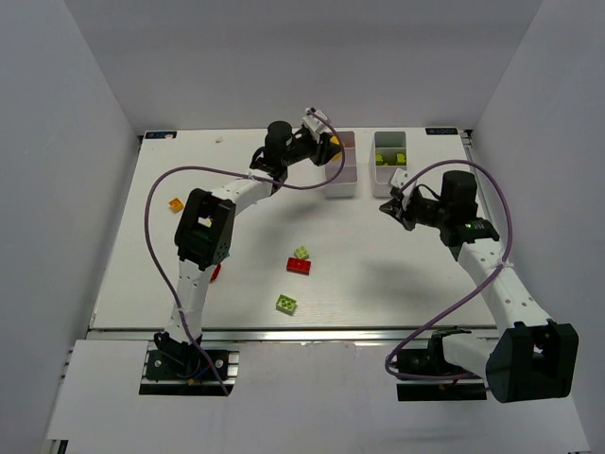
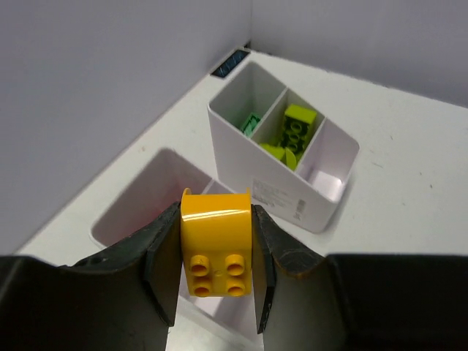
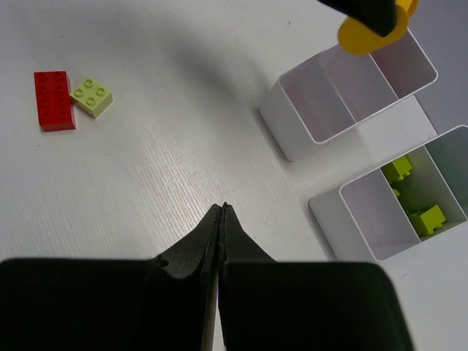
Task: Sort the legos into containers by color
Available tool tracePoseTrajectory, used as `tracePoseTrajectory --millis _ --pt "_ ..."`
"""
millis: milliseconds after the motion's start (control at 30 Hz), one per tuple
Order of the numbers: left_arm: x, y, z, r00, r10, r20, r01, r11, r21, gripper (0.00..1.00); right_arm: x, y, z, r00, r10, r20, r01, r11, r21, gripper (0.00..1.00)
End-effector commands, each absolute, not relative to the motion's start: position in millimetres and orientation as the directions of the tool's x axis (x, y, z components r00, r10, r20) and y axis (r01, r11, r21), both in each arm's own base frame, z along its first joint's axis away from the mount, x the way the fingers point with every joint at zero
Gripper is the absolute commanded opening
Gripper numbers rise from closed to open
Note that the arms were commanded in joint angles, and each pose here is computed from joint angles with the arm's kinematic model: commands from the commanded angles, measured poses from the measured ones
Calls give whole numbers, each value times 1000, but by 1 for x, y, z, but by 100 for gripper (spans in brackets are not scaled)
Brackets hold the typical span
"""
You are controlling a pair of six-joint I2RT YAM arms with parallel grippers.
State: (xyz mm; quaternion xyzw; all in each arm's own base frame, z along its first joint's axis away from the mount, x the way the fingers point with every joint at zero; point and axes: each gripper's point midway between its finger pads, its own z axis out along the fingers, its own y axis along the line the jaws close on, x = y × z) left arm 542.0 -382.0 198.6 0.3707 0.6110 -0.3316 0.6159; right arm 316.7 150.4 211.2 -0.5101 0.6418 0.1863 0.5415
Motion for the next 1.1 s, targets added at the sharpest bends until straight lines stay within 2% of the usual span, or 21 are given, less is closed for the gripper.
tracePoseTrajectory --millis 0,200,567,600,667,800,967,1067 --pt "546 -393 252 210 -17 -977 860 479 177 0 316 150 210 104 -436 -894 -858 415 -302 0" --pt "547 -405 244 261 -27 -965 856 469 219 0 319 150 213 106 -433 -895 -854 421 -304 4" --pt "560 -411 216 231 20 -973 844 493 211 0 320 148 216 114 -431 -895 -850 425 -312 22" --pt "561 -410 213 229 28 -973 841 498 212 8 320 149 217 116 -431 -895 -849 425 -315 24" --pt "562 -409 211 225 38 -974 832 513 212 16 320 148 217 116 -431 -895 -848 426 -315 27" --pt "564 -408 211 228 56 -972 808 546 221 41 319 148 219 124 -431 -894 -847 424 -322 36" --pt "565 -410 210 227 78 -971 794 562 231 58 318 148 220 131 -431 -893 -845 422 -328 42" --pt "565 -410 214 230 76 -970 791 566 232 63 317 148 221 139 -433 -890 -843 419 -336 45"
